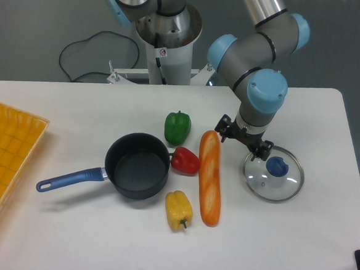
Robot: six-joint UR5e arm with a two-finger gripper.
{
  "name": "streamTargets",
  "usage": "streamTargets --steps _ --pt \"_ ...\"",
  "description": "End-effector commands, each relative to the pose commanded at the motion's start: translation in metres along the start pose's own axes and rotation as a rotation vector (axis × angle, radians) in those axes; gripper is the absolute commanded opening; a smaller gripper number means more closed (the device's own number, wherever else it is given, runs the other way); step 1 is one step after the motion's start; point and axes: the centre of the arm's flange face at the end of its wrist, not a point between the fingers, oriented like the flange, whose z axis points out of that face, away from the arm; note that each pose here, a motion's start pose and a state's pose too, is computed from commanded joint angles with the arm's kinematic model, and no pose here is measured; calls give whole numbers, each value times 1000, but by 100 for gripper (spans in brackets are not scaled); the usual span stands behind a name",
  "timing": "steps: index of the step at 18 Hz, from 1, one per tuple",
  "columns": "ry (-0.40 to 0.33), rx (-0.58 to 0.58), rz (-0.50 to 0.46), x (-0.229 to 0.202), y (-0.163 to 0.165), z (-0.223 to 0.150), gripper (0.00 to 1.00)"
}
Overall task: Pick up the long bread
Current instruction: 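Move the gripper from the glass lid toward the orange baguette, then lower the gripper onto the baguette and close it around the bread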
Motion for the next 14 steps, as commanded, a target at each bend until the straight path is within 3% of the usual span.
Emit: streamTargets --steps 7,14 --pt "-12 3 8 16 -20 32 100" --pt "-14 1 20 18 -25 42 98"
